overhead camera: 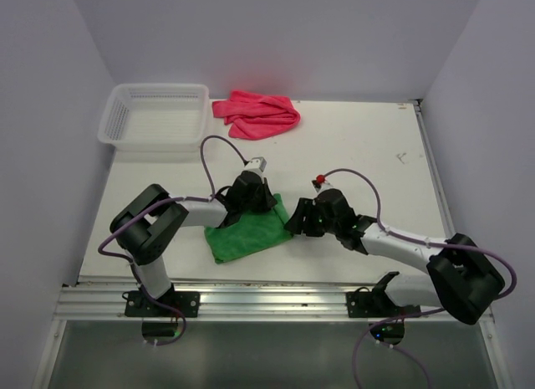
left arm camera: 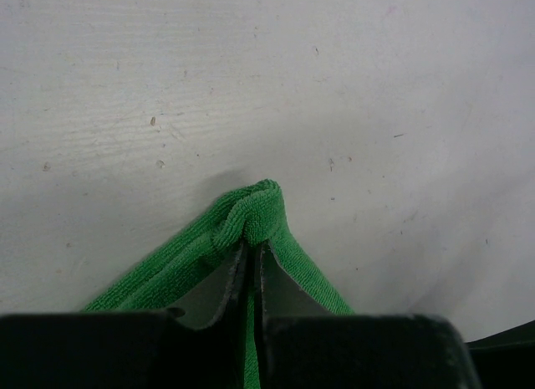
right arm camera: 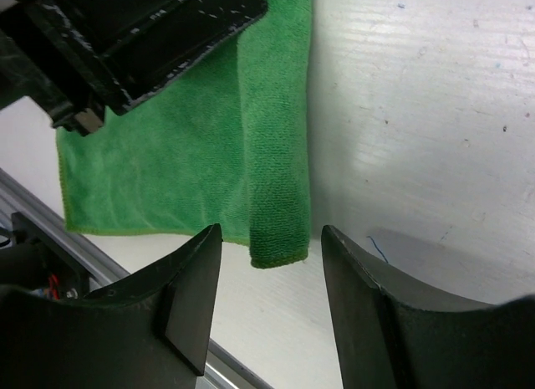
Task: Roll the towels
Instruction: Roll the towel
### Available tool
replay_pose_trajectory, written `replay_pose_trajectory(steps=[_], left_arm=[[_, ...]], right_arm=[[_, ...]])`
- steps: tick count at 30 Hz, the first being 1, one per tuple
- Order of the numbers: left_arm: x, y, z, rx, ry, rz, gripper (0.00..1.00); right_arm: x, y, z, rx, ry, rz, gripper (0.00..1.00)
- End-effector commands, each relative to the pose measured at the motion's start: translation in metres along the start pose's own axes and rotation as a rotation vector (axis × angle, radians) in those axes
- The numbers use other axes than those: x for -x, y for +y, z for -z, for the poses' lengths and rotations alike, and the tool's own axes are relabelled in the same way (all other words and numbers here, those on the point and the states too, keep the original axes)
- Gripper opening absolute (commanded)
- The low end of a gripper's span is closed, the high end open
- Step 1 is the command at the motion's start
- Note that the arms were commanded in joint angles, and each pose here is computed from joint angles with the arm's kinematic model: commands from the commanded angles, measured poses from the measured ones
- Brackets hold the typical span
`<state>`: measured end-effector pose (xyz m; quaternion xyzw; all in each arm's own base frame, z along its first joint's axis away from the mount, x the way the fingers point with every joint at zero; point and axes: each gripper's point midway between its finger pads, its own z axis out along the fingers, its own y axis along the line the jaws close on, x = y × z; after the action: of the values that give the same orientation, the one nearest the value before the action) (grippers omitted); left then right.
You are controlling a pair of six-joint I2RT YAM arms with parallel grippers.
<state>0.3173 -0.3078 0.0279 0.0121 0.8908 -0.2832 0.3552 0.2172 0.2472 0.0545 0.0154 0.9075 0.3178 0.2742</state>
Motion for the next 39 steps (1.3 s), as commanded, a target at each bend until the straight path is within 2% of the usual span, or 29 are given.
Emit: replay_pose_trajectory(steps=[1, 5, 9, 28, 31, 34, 35, 37, 39], left_arm=[[-0.021, 0.027, 0.004, 0.084, 0.056, 0.002, 0.00], [-0.020, 0.027, 0.006, 0.085, 0.051, 0.002, 0.00], [-0.021, 0.027, 0.005, 0.086, 0.058, 0.002, 0.00], [-0.023, 0.029, 0.006, 0.092, 0.063, 0.000, 0.00], [-0.022, 0.029, 0.007, 0.092, 0.061, 0.000, 0.00], [-0.021, 0.029, 0.008, 0.096, 0.061, -0.003, 0.00], [-0.019, 0.028, 0.008, 0.094, 0.059, -0.003, 0.00], [-0.018, 0.027, 0.009, 0.093, 0.058, -0.005, 0.00], [-0.013, 0.024, 0.009, 0.087, 0.056, -0.003, 0.00]], right_arm=[[0.016, 0.020, 0.008, 0.093, -0.051, -0.029, 0.55], [0.022, 0.016, 0.009, 0.106, -0.068, -0.085, 0.50], [0.021, 0.009, 0.003, 0.084, -0.053, -0.104, 0.40], [-0.022, -0.022, -0.033, 0.007, 0.103, -0.064, 0.36], [-0.027, -0.031, -0.033, -0.031, 0.110, -0.042, 0.30], [-0.030, -0.035, -0.031, -0.043, 0.117, -0.023, 0.22], [-0.027, -0.034, -0.030, -0.042, 0.109, -0.011, 0.16], [-0.031, -0.038, -0.026, -0.076, 0.120, 0.048, 0.11], [-0.019, -0.035, -0.022, -0.109, 0.075, 0.108, 0.04]])
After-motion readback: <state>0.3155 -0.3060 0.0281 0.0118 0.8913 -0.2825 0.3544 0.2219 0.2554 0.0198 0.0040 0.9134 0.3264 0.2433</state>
